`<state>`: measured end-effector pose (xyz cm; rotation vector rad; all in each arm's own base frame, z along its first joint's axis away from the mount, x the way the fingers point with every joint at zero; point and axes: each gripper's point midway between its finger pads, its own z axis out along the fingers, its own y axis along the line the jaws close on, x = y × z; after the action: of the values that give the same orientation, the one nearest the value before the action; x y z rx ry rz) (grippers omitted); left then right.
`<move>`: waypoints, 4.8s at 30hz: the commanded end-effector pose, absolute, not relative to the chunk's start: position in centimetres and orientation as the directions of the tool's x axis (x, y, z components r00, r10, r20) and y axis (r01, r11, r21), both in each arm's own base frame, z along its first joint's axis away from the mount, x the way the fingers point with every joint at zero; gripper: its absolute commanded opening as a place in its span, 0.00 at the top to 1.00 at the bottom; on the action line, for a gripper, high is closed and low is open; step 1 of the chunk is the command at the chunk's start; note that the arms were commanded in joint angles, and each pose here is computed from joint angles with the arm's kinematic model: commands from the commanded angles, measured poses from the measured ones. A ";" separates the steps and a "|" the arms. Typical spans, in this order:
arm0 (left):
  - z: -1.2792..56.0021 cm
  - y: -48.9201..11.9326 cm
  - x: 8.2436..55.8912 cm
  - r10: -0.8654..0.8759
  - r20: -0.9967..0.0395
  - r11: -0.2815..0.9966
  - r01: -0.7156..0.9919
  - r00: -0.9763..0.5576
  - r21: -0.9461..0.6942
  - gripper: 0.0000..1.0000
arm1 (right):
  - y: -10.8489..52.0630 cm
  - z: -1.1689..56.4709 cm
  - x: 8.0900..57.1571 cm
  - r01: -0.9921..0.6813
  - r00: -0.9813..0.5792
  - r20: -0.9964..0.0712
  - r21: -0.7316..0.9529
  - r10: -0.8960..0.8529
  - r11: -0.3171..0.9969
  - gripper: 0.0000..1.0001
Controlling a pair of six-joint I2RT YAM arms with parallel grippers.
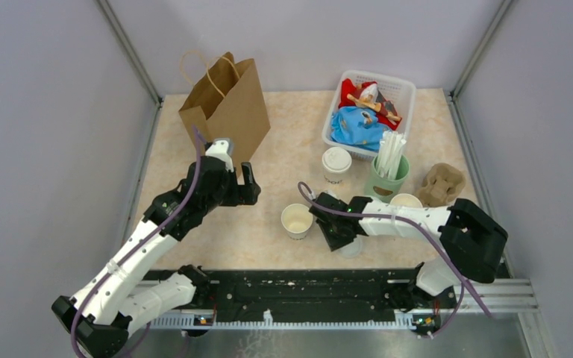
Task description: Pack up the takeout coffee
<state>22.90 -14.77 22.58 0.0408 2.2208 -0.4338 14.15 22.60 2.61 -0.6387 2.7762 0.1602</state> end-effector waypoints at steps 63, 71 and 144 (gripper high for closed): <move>38.1 -26.2 21.3 -0.158 -0.739 0.455 0.616 -0.655 -0.643 0.13 | 31.8 40.2 21.0 -0.257 -0.959 -0.247 0.964 0.139 -0.062 1.00; 38.6 -25.3 22.0 -0.168 -0.772 0.511 0.615 -0.613 -0.600 0.05 | 31.7 40.2 20.8 -0.256 -0.960 -0.245 0.965 0.134 -0.065 1.00; 35.1 -25.8 22.7 -0.117 -0.721 0.544 0.563 -0.683 -0.622 0.25 | 30.5 37.7 21.5 -0.232 -0.958 -0.234 0.972 0.166 0.032 0.67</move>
<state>22.39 -26.46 35.93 0.3709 2.0040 -1.2323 21.26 31.94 37.94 -0.0723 2.0387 2.0929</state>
